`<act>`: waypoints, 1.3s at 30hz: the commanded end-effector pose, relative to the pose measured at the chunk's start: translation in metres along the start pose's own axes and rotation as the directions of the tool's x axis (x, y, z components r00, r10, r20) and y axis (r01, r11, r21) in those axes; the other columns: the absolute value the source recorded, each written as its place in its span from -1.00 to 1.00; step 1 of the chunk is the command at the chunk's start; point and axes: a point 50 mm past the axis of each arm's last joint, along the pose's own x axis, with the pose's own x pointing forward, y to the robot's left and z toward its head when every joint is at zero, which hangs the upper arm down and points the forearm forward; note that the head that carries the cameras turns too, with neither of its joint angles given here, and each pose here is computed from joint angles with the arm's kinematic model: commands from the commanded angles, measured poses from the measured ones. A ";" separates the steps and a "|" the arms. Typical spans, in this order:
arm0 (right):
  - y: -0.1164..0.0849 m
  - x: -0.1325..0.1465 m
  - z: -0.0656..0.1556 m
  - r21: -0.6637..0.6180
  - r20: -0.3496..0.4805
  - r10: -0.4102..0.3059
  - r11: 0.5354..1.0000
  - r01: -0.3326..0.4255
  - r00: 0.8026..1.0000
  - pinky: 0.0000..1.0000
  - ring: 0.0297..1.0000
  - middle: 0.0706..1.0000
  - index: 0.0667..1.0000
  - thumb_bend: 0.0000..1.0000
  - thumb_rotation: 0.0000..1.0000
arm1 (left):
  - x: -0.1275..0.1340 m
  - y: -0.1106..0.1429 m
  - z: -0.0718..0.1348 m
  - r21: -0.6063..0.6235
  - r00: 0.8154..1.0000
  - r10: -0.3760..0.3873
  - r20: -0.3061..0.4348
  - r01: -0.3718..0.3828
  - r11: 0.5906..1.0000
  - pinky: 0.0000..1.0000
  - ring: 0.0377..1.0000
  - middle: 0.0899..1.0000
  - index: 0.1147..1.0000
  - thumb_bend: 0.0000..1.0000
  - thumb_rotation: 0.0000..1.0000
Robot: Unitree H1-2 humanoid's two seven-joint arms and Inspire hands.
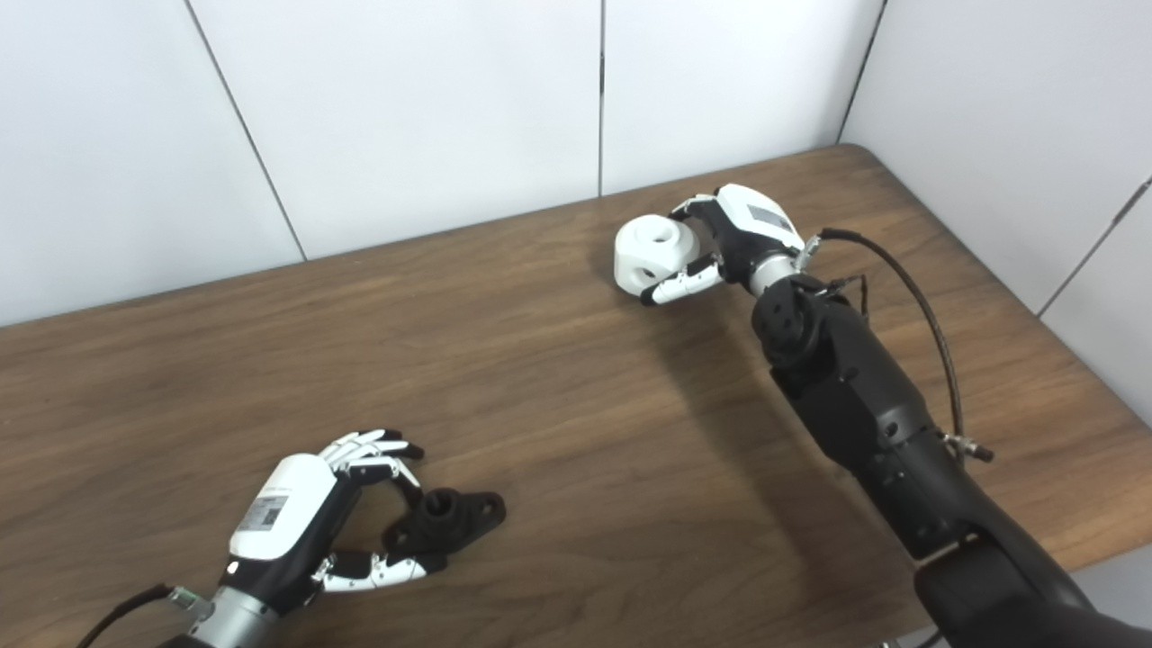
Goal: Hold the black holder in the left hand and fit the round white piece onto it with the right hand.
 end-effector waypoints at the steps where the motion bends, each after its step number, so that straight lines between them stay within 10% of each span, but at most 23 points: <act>1: -0.021 0.005 0.009 -0.006 0.048 -0.078 0.997 0.078 0.996 0.96 1.00 0.80 0.42 0.70 -0.26 | -0.022 -0.026 -0.014 0.005 0.985 -0.149 -0.092 0.150 0.989 0.72 0.72 0.51 -0.16 0.04 -0.90; 15: -0.018 0.004 0.010 -0.003 0.072 -0.113 0.993 0.114 0.991 0.91 0.96 0.74 0.20 0.55 -0.50 | -0.020 -0.025 -0.013 0.009 0.982 -0.164 -0.093 0.166 0.986 0.74 0.74 0.53 -0.16 0.04 -0.90; 19: -0.016 0.003 0.010 0.003 0.080 -0.145 0.989 0.146 0.986 0.88 0.94 0.71 -0.08 0.07 -0.70 | -0.019 -0.025 -0.012 0.008 0.982 -0.165 -0.091 0.167 0.986 0.74 0.73 0.53 -0.16 0.04 -0.90; 39: -0.020 -0.017 0.020 0.020 0.176 -0.184 0.983 0.183 0.967 0.72 0.91 0.67 -0.10 0.03 -0.73 | -0.019 -0.026 -0.011 -0.001 0.984 -0.158 -0.086 0.158 0.987 0.72 0.72 0.52 -0.16 0.04 -0.90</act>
